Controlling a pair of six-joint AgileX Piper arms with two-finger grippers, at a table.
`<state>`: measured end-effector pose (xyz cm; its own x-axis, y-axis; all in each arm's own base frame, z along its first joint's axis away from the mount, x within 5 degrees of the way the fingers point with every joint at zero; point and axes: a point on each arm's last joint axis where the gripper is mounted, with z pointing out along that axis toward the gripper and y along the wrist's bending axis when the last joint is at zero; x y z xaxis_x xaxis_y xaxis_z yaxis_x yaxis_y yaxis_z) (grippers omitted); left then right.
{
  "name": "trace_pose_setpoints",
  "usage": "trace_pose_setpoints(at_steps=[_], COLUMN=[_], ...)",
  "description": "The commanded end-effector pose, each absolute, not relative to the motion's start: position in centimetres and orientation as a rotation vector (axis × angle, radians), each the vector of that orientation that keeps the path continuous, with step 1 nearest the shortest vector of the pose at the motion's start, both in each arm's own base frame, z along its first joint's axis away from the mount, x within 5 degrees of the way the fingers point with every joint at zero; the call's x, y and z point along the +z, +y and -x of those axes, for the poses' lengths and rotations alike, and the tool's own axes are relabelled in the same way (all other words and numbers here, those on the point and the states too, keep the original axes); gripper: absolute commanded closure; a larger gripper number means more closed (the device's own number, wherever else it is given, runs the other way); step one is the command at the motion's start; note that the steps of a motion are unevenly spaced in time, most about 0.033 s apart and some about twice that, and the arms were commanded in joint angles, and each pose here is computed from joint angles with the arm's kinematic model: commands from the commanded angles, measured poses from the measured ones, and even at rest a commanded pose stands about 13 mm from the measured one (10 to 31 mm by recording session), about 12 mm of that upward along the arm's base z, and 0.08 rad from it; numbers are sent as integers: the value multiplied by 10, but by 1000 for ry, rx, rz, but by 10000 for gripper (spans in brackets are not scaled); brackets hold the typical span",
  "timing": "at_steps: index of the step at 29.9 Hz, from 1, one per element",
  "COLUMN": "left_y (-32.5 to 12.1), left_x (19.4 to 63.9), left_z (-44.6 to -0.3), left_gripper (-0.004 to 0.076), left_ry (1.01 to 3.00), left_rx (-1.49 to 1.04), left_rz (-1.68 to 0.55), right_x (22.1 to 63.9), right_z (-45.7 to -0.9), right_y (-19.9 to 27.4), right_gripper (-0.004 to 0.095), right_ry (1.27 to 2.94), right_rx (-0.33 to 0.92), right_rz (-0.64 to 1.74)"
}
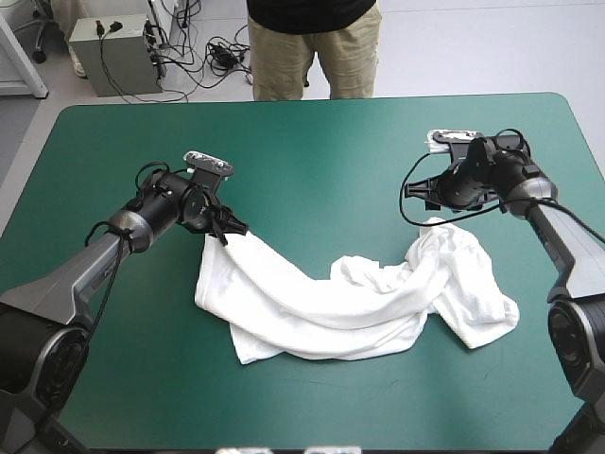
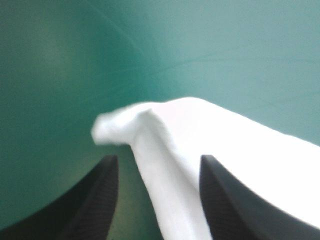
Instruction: Fold the cloth
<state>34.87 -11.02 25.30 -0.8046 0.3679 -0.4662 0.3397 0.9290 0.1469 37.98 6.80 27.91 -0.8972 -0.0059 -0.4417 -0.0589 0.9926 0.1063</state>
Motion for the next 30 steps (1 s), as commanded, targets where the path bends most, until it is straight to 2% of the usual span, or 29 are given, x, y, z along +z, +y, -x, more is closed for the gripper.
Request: trace_pose_setpoints(at_steps=[1, 6, 11, 14, 18, 23, 30], left_y=[-107, -96, -84, -84, -91, -107, -127], left_x=[300, 349, 392, 405, 421, 418, 395], left_z=[-342, -323, -281, -254, -217, -193, -176], left_gripper=[246, 248, 248, 253, 316, 336, 336], left_ry=[2491, 2442, 2351, 2318, 2290, 2343, 2473], left_rx=[80, 140, 107, 99, 67, 72, -57], left_rz=[-504, -503, -498, -527, -613, -771, -876], right_x=[331, 371, 417, 439, 458, 473, 475], right_z=[-366, -332, -280, -248, -212, -184, -176], right_y=[63, 58, 49, 40, 28, 16, 13], right_gripper=[413, 414, 414, 416, 416, 416, 418], right_ry=[2544, 2503, 2434, 2397, 2365, 2300, 2282], right_rx=[159, 153, 142, 90, 9, -69, -87], right_rz=[81, 126, 142, 137, 113, 60, 46])
